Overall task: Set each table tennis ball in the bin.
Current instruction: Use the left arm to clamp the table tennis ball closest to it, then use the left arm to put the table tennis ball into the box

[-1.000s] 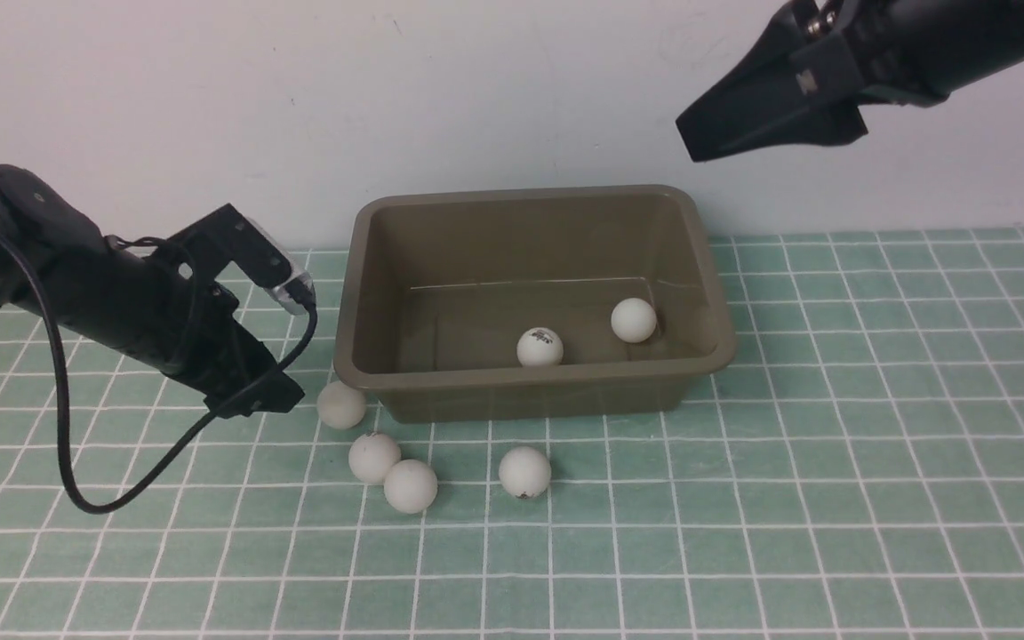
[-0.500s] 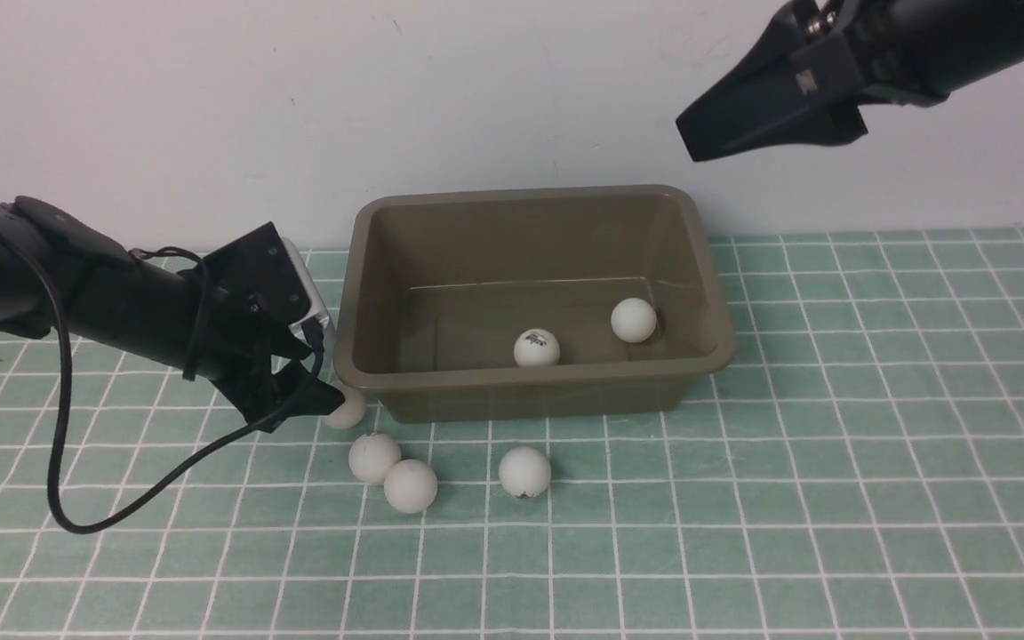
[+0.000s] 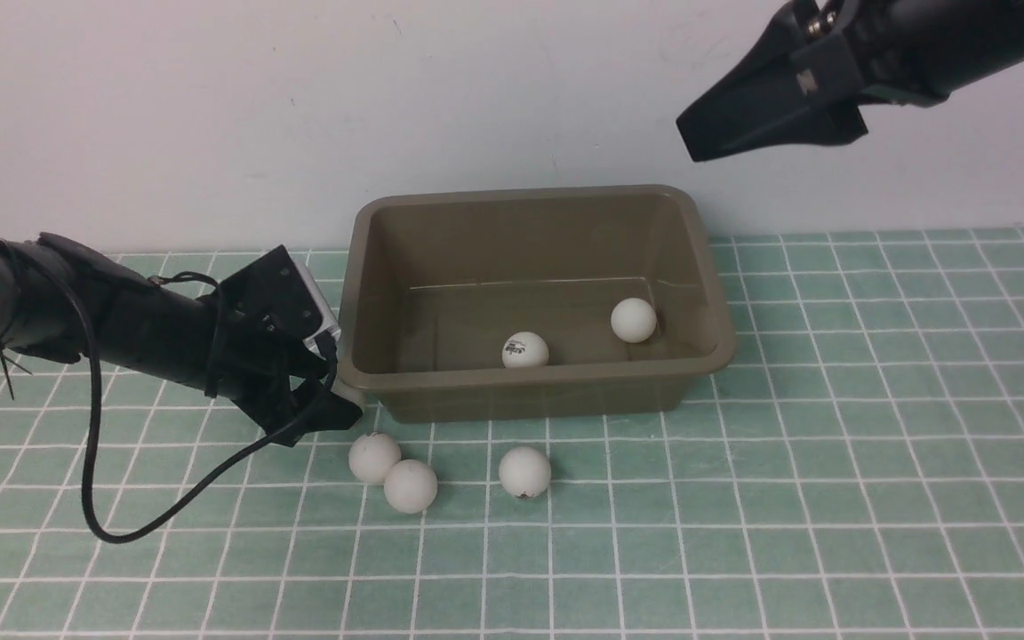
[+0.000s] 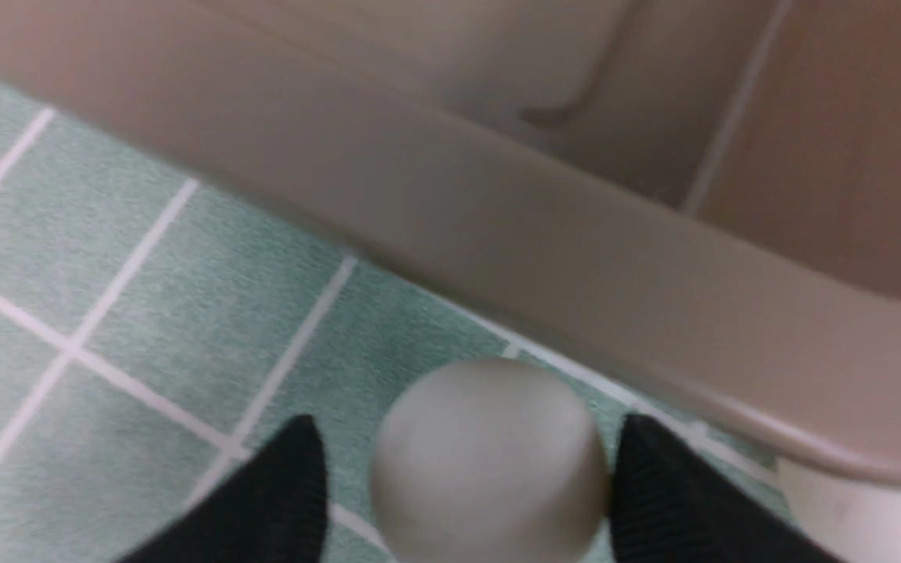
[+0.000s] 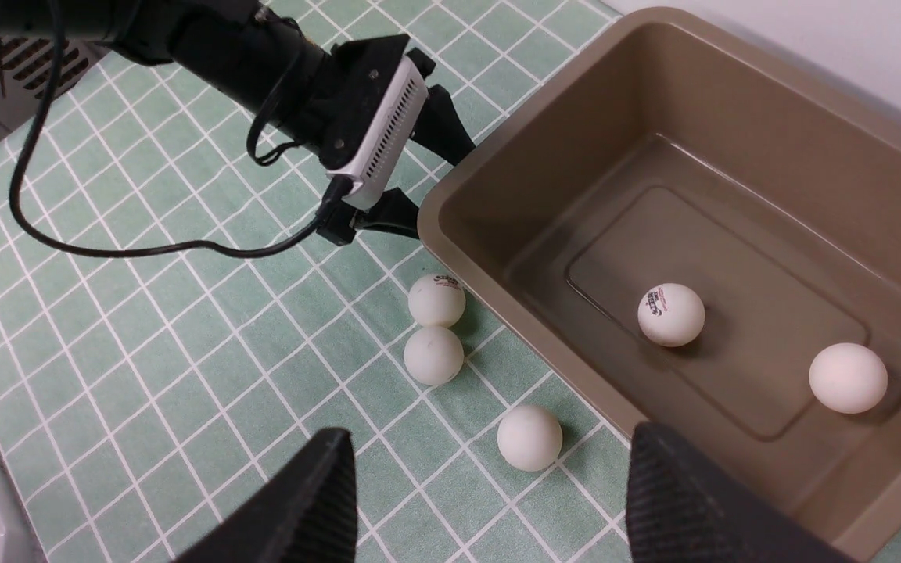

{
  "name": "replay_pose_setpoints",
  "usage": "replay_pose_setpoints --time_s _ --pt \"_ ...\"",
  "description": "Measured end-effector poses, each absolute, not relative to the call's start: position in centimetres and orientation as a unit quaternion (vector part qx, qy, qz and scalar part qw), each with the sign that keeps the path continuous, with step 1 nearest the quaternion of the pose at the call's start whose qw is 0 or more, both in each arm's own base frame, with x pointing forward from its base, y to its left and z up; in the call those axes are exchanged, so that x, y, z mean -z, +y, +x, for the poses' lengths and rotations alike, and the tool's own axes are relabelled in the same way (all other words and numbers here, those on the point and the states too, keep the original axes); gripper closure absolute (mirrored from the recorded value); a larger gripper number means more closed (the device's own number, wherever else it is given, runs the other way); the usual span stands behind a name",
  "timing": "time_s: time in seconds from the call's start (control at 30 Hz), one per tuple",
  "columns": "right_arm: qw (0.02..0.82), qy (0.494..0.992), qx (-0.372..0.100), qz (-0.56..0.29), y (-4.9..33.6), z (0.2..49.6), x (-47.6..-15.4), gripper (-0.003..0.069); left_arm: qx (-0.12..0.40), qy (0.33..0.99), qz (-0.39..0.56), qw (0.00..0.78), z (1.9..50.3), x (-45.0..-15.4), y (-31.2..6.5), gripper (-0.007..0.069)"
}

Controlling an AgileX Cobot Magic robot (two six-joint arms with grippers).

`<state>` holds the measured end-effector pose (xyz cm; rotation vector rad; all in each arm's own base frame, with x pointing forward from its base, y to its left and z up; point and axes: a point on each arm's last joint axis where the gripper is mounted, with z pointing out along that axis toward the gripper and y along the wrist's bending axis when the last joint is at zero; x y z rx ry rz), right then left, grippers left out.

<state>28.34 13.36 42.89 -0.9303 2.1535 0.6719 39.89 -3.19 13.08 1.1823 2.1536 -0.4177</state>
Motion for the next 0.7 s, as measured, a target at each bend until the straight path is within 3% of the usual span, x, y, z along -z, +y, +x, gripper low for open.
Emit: replay_pose_setpoints --time_s 0.1,0.2,0.47,0.57,0.7 --pt "0.343 0.829 -0.259 -0.357 13.4 28.3 -42.9 0.0237 0.149 0.822 0.443 0.325 40.1 -13.2 -3.1 0.0293" --pt "0.342 0.831 -0.261 -0.353 13.4 28.3 -42.9 0.0237 0.144 0.821 0.442 0.333 40.0 -14.1 -2.8 0.0291" --pt "0.341 0.833 -0.262 -0.349 13.4 28.3 -42.9 0.0237 0.116 0.825 0.390 0.392 38.9 -21.0 0.4 0.0291" --pt "0.340 0.833 -0.263 -0.349 13.4 28.3 -42.9 0.0237 0.149 0.810 0.393 0.409 38.5 -22.4 -0.3 0.0291" --pt "0.340 0.833 -0.263 -0.348 13.4 28.3 -42.9 0.0237 0.199 0.777 0.440 0.404 38.6 -22.2 -2.6 0.0291"
